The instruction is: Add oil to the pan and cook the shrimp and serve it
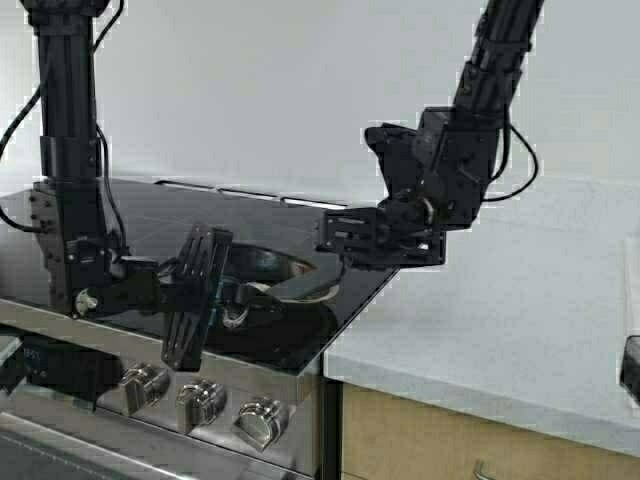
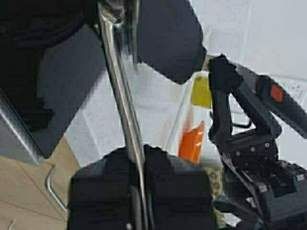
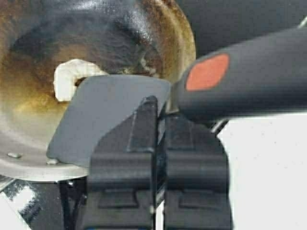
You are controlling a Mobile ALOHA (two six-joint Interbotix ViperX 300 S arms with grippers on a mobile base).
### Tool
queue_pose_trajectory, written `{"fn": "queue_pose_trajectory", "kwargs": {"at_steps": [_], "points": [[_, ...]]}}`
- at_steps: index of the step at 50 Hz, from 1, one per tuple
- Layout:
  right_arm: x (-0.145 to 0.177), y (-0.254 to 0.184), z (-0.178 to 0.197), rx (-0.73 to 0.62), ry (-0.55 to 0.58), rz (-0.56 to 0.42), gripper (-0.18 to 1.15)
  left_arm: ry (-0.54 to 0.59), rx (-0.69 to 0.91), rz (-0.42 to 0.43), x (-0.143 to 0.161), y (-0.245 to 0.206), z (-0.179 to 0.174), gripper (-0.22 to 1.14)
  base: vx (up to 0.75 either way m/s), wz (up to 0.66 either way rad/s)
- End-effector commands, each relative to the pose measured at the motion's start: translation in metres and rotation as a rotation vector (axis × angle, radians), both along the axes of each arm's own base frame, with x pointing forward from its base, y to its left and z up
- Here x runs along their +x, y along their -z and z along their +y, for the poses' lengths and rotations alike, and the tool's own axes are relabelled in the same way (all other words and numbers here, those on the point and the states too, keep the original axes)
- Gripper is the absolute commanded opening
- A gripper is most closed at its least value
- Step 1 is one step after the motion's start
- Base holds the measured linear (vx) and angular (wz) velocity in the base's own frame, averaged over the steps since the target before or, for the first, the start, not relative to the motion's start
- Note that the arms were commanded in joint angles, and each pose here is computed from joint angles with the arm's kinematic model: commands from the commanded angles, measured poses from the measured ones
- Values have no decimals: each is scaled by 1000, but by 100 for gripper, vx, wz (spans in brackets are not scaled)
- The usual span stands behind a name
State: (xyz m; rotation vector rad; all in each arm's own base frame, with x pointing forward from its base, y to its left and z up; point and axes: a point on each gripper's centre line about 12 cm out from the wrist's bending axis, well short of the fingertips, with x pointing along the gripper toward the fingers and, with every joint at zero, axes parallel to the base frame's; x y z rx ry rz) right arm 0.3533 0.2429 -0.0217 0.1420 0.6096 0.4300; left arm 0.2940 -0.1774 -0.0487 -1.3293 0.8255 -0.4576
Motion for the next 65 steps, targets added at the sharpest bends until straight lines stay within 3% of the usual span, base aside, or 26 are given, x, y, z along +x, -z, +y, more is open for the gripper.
{"fn": "queue_pose_trajectory", "kwargs": {"at_steps": [1, 21, 37, 49, 65], "points": [[0, -19, 11, 34, 14, -26, 8, -13, -21, -110, 18, -26, -3, 3, 0, 0], [54, -68, -8, 113, 132, -111, 8, -8, -17, -103, 14, -26, -2, 3, 0, 0], [78, -47, -13, 79, 146, -67, 8, 20, -16, -97, 11, -25, -4, 3, 0, 0], [78, -21, -15, 43, 140, -15, 8, 24, -15, -93, 9, -24, -4, 3, 0, 0], [94, -45, -24, 52, 145, -69, 8, 34, -11, -88, 8, -24, -4, 3, 0, 0]]}}
